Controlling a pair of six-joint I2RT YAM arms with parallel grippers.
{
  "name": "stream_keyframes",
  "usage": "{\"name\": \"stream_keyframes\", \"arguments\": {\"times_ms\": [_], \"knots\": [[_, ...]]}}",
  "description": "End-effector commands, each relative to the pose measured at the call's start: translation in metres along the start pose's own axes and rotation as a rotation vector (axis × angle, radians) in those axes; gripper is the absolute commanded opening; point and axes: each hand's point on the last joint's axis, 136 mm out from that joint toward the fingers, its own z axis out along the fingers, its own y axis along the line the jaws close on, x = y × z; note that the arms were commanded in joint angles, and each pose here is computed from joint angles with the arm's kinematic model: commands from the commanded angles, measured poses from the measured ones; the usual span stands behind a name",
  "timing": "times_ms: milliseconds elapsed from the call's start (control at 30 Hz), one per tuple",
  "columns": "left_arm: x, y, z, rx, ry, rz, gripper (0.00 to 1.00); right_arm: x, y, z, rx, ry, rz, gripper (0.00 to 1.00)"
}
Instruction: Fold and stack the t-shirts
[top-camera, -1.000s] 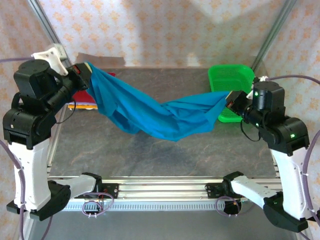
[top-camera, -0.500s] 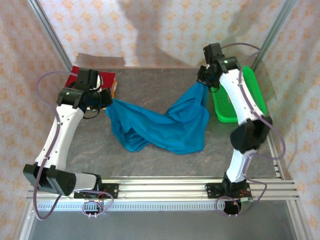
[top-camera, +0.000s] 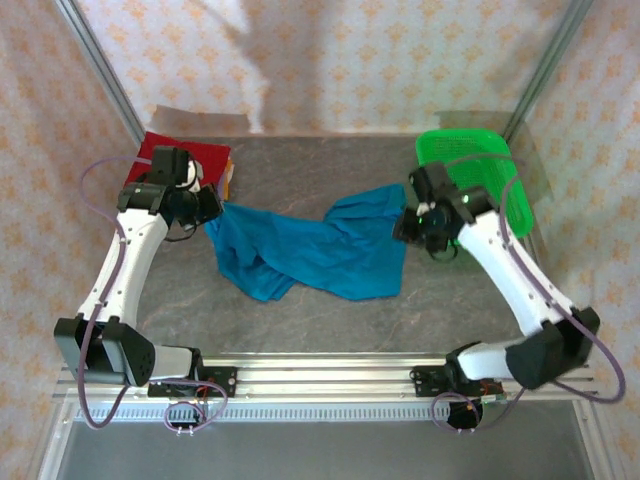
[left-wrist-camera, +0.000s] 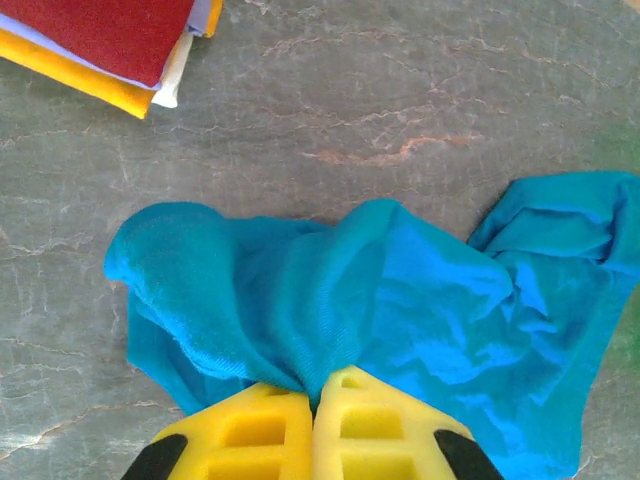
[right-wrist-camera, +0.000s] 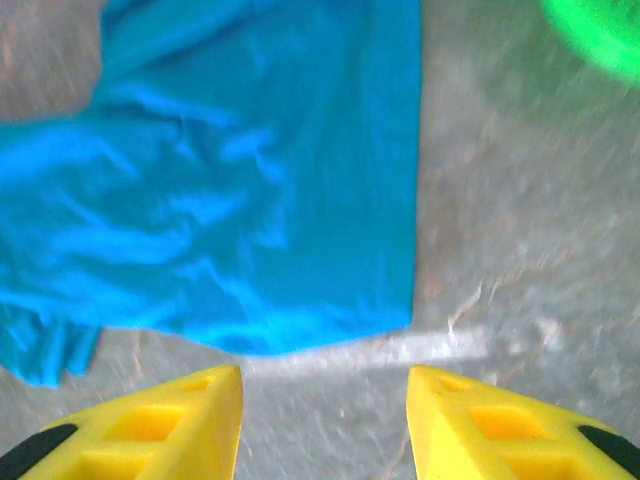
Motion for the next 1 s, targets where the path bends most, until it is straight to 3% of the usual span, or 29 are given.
{"name": "stream_keyframes", "arguments": {"times_ms": [0, 200, 600, 967], "knots": [[0.0, 0.001, 0.002, 0.02, -0.003, 0.02, 0.0, 0.038, -0.009, 0.042, 0.028, 0.073, 0.08, 0.46], [0.005, 0.003, 0.009, 0.026, 0.025, 0.012, 0.0, 0.071, -0.021, 0.089, 0.045, 0.146, 0.098, 0.46], [0.004, 0.004, 0.009, 0.02, 0.022, 0.009, 0.0, 0.06, -0.033, 0.142, 0.183, 0.162, 0.027, 0.4], [0.004, 0.004, 0.008, 0.017, 0.02, 0.01, 0.0, 0.047, -0.042, 0.149, 0.221, 0.136, -0.001, 0.16]]}}
